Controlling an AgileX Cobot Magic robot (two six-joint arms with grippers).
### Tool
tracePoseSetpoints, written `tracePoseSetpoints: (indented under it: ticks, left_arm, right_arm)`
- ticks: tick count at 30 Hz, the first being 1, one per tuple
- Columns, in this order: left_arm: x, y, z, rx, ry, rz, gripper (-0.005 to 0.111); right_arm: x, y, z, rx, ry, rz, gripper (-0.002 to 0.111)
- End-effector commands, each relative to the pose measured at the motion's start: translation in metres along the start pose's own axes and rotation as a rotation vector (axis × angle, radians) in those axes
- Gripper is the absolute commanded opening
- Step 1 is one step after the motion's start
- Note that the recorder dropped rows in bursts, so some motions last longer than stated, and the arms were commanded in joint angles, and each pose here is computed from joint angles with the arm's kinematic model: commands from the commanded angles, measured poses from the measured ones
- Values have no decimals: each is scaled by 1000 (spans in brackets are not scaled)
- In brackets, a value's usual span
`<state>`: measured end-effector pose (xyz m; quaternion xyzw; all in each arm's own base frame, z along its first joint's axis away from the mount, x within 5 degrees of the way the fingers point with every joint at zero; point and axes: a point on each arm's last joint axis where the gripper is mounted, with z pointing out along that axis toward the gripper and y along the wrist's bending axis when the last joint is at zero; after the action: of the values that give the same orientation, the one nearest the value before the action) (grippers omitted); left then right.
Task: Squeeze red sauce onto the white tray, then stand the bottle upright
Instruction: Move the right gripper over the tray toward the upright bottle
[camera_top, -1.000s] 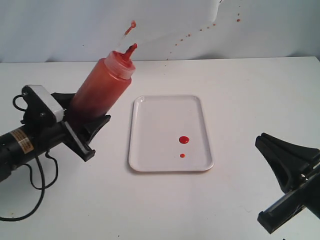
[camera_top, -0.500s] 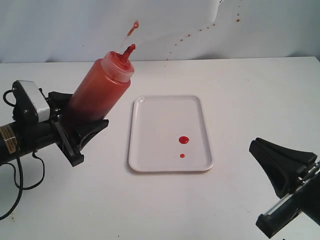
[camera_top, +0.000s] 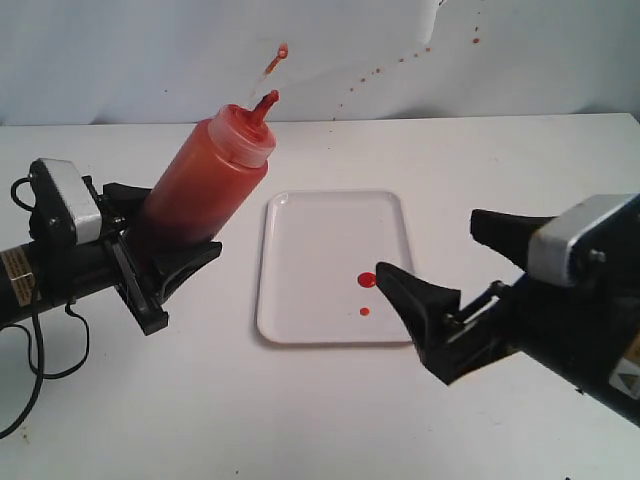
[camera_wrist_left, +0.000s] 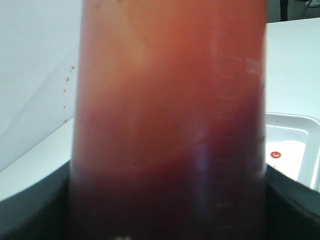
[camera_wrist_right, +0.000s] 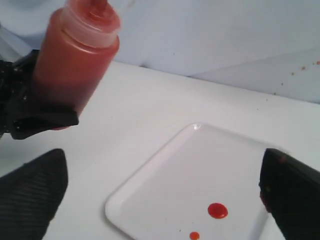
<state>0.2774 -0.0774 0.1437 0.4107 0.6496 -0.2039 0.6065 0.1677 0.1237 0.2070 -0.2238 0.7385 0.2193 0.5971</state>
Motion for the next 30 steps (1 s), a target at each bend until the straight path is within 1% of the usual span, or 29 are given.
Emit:
tracePoseSetpoints:
  ticks: [1, 2, 5, 7, 8, 10, 11, 13, 15, 18, 25, 27, 30]
  left_arm:
    - [-12, 4, -1, -18, -82, -3, 0]
    - [-12, 4, -1, -18, -82, -3, 0]
    - [-12, 4, -1, -18, -82, -3, 0]
    - [-12, 4, -1, -18, -82, -3, 0]
    - [-11, 4, -1, -18, -81, -4, 0]
    - [-10, 4, 0, -17, -79, -4, 0]
    - [-10, 4, 0, -17, -79, -4, 0]
    - [-10, 4, 0, -17, -79, -4, 0]
    - [-10, 4, 0, -17, -79, -4, 0]
    - [-10, 4, 0, -17, -79, -7, 0]
    - [-10, 3, 0, -8, -78, -4, 0]
    - [-10, 3, 0, -4, -78, -2, 0]
    - [-10, 2, 0, 3, -78, 0, 0]
  right_arm:
    - [6, -2, 28, 17, 67, 76, 105]
    - [7, -1, 41, 14, 83, 100, 105]
    - [11, -1, 59, 7, 105, 117, 105]
    - [11, 4, 70, -43, 104, 160, 105]
    - [10, 7, 74, -83, 101, 154, 105]
    - [6, 18, 85, -211, 51, 150, 105]
    - [3, 22, 91, -256, 22, 172, 105]
    - [1, 23, 95, -273, -10, 216, 105]
    - [1, 23, 95, -276, -7, 213, 105]
    - [2, 25, 94, -301, 0, 186, 105]
    - [2, 25, 94, -303, -4, 156, 105]
    - [1, 25, 94, -304, -20, 103, 105]
    - [-2, 27, 94, -324, -56, 105, 105]
